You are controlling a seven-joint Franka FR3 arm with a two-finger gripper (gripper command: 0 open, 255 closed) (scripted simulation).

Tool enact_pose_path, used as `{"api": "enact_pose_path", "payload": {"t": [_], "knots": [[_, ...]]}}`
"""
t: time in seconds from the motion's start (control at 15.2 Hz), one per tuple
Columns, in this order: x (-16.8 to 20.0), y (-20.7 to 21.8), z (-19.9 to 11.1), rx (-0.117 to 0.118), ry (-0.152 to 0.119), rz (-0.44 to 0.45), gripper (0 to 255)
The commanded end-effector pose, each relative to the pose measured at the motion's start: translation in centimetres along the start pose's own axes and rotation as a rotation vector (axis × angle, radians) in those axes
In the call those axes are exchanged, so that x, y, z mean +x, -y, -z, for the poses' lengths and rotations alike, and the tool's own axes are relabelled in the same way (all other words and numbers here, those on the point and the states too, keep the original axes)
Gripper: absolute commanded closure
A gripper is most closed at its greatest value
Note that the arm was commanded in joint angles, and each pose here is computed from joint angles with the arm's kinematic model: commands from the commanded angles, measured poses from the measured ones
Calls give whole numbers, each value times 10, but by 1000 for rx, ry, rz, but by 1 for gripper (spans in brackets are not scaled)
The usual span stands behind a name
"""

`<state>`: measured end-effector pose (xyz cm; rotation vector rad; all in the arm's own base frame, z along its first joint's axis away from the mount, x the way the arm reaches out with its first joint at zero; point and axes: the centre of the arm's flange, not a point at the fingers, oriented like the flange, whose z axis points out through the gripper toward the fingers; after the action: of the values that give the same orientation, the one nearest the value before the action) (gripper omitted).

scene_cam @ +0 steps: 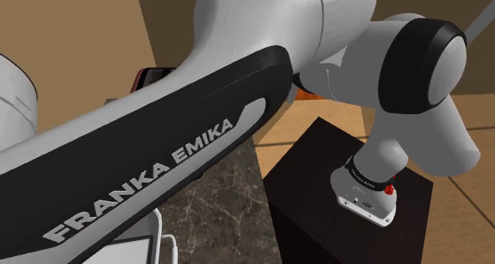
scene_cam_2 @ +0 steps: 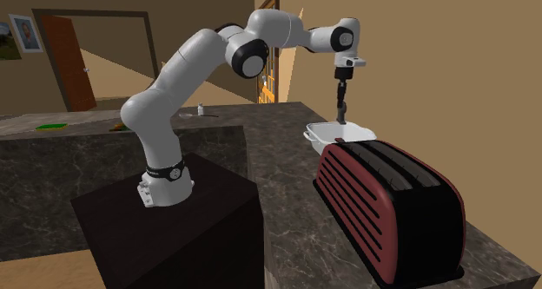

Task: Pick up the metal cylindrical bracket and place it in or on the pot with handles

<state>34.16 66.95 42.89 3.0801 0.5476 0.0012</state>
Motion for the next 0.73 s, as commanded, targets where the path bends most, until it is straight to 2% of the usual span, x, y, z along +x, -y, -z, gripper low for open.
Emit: {"api": "enact_pose_path", "payload": {"t": [0.0,0.46,0.66], "knots": [[1,0,-11,1,0,0,255],[1,1,-49,1,0,0,255],[1,1,-49,1,0,0,255]]}}
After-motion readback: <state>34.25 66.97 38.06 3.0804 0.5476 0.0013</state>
